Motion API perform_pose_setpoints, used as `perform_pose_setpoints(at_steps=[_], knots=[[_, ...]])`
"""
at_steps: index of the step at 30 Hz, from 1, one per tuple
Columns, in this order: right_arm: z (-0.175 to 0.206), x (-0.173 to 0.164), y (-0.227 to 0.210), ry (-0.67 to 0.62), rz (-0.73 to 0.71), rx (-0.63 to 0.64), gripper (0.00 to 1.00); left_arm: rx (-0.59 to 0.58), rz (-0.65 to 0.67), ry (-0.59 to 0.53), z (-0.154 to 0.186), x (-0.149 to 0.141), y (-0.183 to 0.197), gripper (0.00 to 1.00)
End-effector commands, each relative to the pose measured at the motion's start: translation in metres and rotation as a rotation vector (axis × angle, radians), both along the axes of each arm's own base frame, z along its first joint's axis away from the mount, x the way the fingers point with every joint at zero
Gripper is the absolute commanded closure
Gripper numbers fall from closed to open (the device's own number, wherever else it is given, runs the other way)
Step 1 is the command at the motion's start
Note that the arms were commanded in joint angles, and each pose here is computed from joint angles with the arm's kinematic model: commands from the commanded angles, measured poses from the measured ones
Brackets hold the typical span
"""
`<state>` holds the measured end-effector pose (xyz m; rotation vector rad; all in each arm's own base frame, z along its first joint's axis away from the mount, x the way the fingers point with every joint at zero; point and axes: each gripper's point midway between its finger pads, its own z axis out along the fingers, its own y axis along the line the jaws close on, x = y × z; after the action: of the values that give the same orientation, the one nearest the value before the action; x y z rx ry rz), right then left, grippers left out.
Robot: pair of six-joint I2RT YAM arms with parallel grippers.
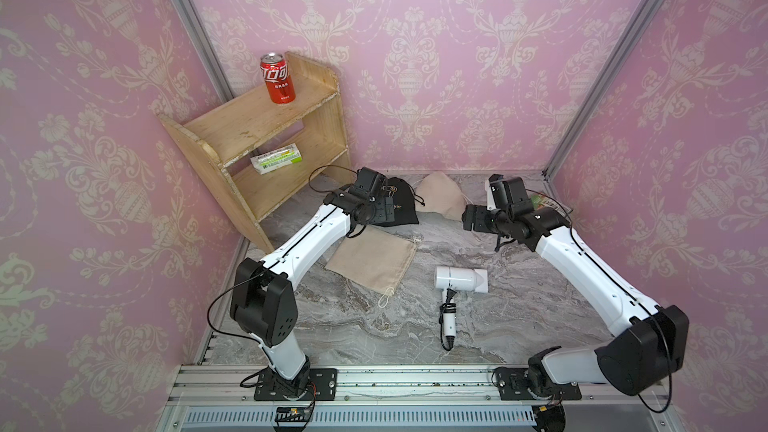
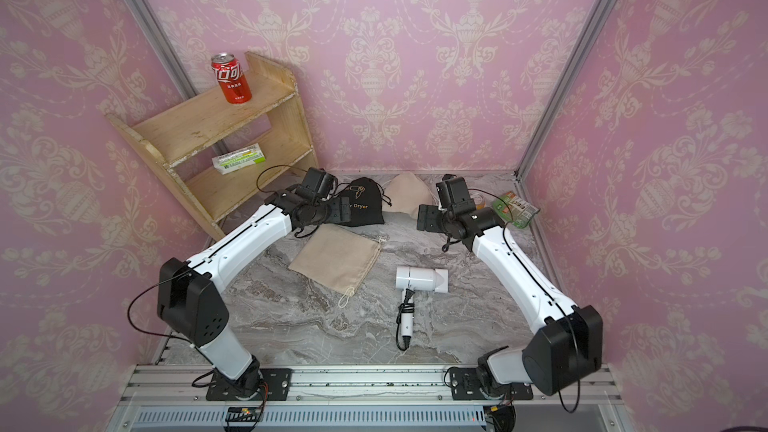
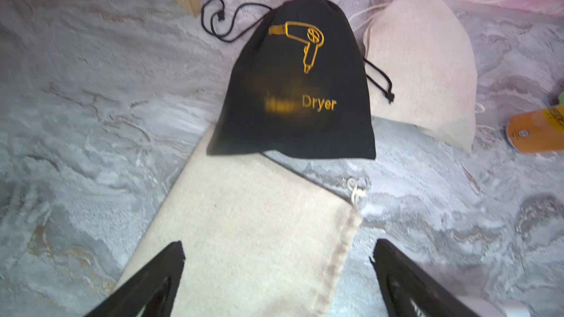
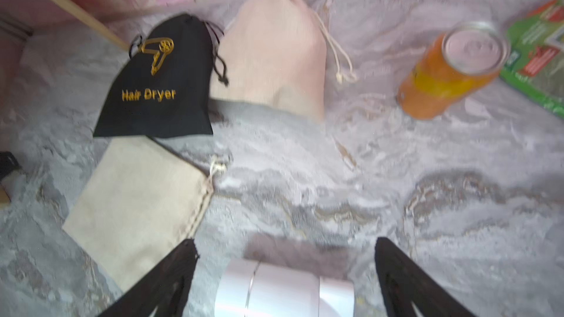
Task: Pack away hair dryers
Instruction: Pick up the hair dryer from the center of the board.
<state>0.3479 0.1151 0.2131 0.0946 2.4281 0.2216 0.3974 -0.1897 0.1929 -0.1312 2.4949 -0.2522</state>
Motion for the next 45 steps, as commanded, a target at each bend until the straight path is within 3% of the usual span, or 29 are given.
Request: perform_pose_setpoints(at_steps=[1, 8, 13, 17, 22, 26, 36, 45], knots=[[-0.021, -0.038, -0.004, 0.048, -0.035, 0.002, 0.07, -0.095, 0.009, -0.022, 0.006, -0.029, -0.025, 0.01], [-0.047, -0.072, -0.014, 0.095, -0.079, 0.018, 0.07, -0.061, -0.076, 0.051, -0.029, -0.105, -0.074, 0.02], [-0.034, -0.061, -0.022, 0.104, -0.125, 0.037, 0.08, -0.028, -0.14, 0.07, -0.05, -0.148, -0.114, 0.03], [-0.02, -0.043, -0.04, 0.094, -0.19, 0.181, 0.09, 0.002, -0.2, 0.103, -0.068, -0.174, -0.145, 0.05], [-0.012, -0.023, -0.066, 0.083, -0.259, 0.236, 0.1, 0.022, -0.266, 0.16, -0.096, -0.199, -0.178, 0.08], [-0.007, -0.015, -0.069, 0.057, -0.266, 0.279, 0.1, 0.031, -0.288, 0.178, -0.106, -0.21, -0.191, 0.11], [-0.015, -0.019, -0.068, 0.062, -0.252, 0.277, 0.14, 0.042, -0.324, 0.221, -0.123, -0.205, -0.221, 0.18], [-0.024, -0.028, -0.068, 0.07, -0.242, 0.271, 0.16, 0.062, -0.243, 0.286, -0.15, -0.198, -0.218, 0.32]])
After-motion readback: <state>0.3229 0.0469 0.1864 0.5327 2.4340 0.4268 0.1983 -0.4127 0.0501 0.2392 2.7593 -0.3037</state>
